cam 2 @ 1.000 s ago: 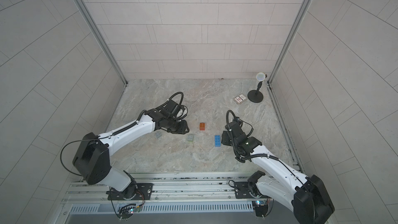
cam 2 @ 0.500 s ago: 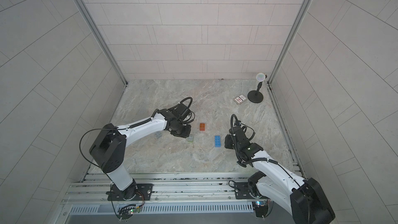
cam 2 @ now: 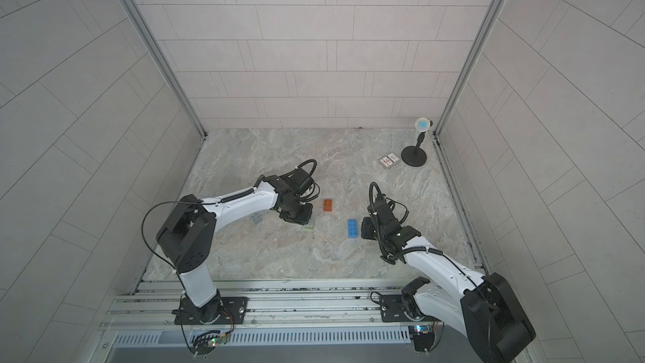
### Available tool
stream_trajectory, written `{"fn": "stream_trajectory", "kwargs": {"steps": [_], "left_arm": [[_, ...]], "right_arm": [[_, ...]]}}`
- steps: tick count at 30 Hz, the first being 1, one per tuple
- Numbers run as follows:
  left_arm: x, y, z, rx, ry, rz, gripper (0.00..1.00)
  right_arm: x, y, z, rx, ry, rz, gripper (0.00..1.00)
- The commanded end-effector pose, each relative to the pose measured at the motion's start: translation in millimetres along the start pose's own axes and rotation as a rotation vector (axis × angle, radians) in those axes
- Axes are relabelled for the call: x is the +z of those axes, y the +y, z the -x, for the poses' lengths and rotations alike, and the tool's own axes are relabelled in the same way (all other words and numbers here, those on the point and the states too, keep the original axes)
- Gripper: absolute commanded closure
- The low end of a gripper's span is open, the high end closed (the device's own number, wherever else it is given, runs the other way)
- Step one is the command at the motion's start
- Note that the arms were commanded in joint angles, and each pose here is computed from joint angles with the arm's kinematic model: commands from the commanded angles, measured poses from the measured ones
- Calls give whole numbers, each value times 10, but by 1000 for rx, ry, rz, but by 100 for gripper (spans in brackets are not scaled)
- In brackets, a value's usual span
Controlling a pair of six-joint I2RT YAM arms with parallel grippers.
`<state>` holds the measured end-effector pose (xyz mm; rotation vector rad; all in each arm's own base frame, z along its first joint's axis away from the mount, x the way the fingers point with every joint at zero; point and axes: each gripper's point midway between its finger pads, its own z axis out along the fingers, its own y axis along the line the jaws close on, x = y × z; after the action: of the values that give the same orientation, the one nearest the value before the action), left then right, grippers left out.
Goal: Assemble the letter h with lego
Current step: Adjust the lego brick at the center of the board, then move the lego brick at the center of the board.
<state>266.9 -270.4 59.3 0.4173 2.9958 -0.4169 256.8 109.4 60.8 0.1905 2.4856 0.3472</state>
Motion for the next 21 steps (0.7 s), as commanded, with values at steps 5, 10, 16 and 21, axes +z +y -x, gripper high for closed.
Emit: {"fn": "stream_trajectory", "kwargs": {"steps": [5, 10, 16, 21], "left_arm": [[41, -35, 38, 19, 50, 26, 80], [-5, -64, 133, 42, 56, 41, 79], [7, -21, 165, 73, 83, 76, 79], [-23, -69, 216, 74, 65, 53, 77]], "right_arm": [[-1, -4, 26, -7, 5, -11, 61], [43, 134, -14, -18, 34, 60, 60], [101, 542, -116, -40, 125, 254, 60], [124, 931, -156, 39, 255, 367, 65]]}}
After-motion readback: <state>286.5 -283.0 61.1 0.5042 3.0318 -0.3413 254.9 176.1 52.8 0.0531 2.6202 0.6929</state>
